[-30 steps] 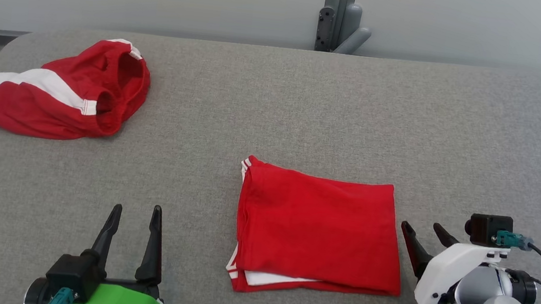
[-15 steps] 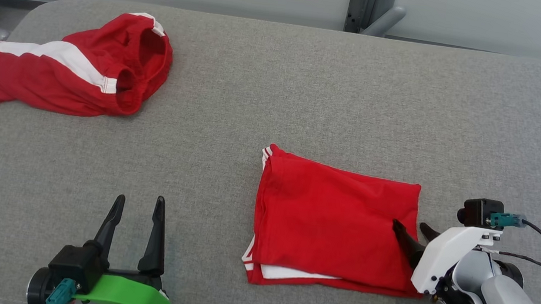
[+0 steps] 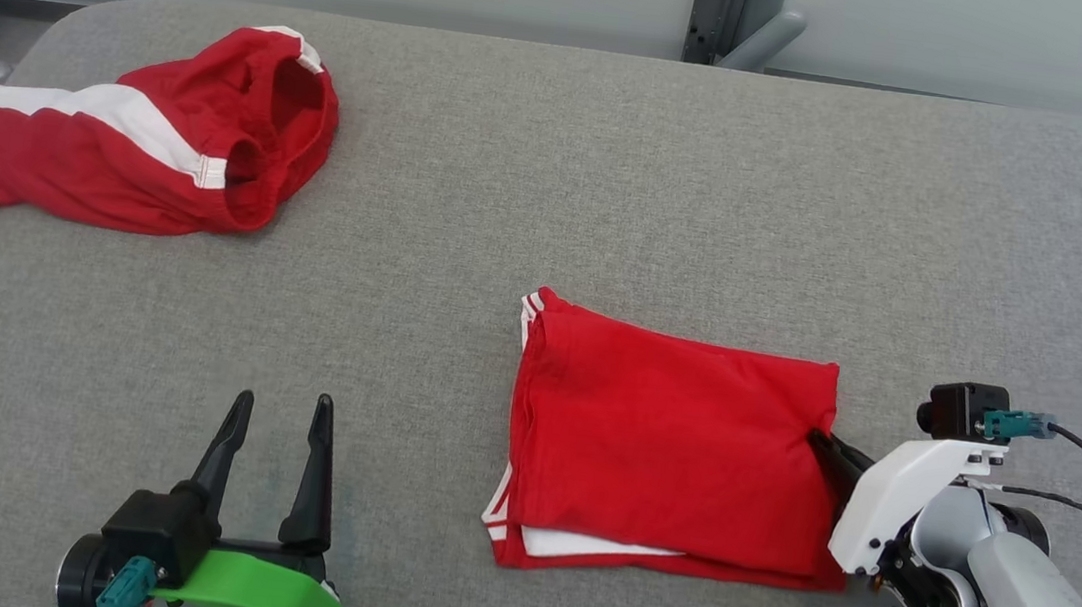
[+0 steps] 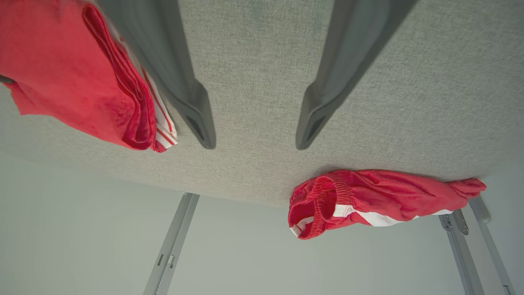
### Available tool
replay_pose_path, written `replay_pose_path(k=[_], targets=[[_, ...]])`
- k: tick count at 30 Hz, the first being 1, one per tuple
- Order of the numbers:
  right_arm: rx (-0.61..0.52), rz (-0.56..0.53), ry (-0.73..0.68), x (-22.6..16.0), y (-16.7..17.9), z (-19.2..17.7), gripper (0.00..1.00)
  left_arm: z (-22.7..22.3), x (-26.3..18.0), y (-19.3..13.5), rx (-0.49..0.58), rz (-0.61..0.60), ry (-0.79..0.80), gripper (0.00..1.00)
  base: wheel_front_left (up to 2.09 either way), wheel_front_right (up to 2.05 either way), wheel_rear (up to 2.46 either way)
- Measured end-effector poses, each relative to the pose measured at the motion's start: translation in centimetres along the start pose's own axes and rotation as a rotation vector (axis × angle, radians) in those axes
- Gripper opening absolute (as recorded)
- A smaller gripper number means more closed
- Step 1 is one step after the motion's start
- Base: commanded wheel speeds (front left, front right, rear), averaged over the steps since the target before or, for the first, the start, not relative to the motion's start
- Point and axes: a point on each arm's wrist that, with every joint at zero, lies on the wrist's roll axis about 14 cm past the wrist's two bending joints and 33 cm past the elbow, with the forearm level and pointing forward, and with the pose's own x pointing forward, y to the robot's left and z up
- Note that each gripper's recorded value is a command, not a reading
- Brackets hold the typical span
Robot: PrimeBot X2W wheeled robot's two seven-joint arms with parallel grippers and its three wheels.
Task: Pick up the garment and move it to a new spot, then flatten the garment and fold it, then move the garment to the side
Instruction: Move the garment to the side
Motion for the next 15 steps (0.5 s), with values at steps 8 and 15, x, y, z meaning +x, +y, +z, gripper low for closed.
replay_pose_path(k=[8,15], targets=[[-0.033,-0.091,-0.051,-2.2,-3.9,1.9,0.00,-0.3,0.8,-2.1,0.003,-0.073,0.005,1.00,0.00,0.00,0.00],[-0.073,-0.203,-0.140,-5.1,-8.0,5.3,0.00,-0.9,2.1,-5.4,-0.003,-0.180,0.020,1.00,0.00,0.00,0.00]])
